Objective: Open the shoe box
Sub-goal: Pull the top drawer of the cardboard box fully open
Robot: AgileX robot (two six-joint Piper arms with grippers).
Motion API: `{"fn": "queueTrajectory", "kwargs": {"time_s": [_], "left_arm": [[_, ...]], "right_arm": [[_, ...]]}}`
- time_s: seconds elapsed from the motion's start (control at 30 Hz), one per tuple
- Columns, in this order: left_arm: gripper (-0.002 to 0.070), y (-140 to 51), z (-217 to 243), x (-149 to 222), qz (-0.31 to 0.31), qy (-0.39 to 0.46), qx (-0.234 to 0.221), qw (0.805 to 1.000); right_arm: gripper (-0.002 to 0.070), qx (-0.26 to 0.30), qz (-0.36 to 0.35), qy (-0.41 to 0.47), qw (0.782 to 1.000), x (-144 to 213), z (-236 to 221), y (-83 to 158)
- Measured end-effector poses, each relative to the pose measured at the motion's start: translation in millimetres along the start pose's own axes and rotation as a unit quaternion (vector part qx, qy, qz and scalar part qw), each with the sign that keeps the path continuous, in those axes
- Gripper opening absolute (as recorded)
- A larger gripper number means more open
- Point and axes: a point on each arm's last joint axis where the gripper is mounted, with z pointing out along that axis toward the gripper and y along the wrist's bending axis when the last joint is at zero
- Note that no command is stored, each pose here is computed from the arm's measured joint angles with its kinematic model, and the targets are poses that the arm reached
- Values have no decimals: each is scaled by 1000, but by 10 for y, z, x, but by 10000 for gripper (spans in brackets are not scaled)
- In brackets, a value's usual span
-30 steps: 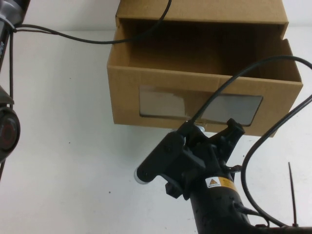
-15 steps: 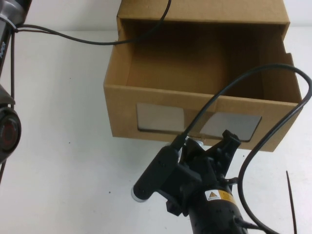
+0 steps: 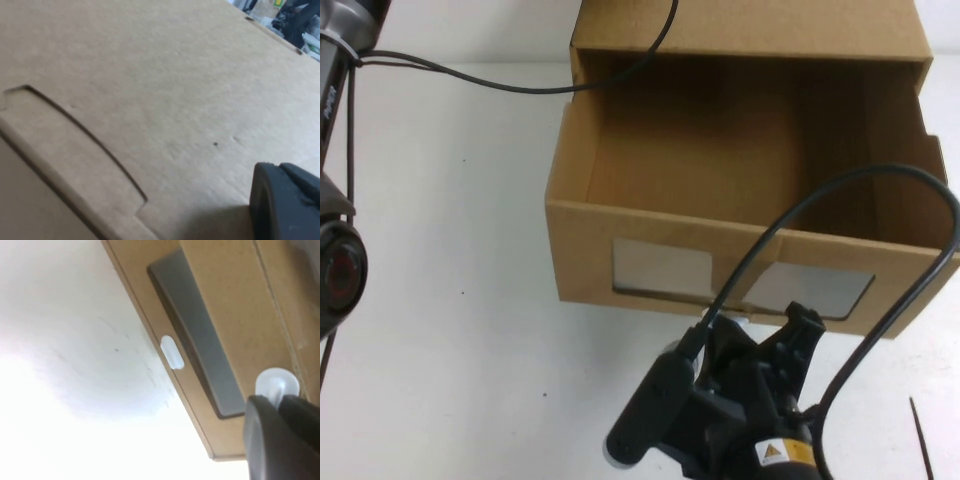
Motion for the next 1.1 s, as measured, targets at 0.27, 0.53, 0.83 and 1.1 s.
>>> {"fn": "queueTrajectory", "kwargs": {"time_s": [0.27, 0.53, 0.83, 1.1], "left_arm": [[-6, -3, 15, -9, 2, -4, -5, 1000], [-6, -3, 15, -9, 2, -4, -5, 1000], [-6, -3, 15, -9, 1, -4, -5, 1000], [-6, -3, 15, -9, 1, -4, -5, 1000]], "right_arm": [[-16, -75, 2, 8, 997, 56, -172, 256], [-18, -74, -4, 11, 997, 98, -170, 267], [-18, -83, 9, -4, 997, 64, -252, 210], [-18, -100, 36, -55, 993, -32, -560, 57]]}}
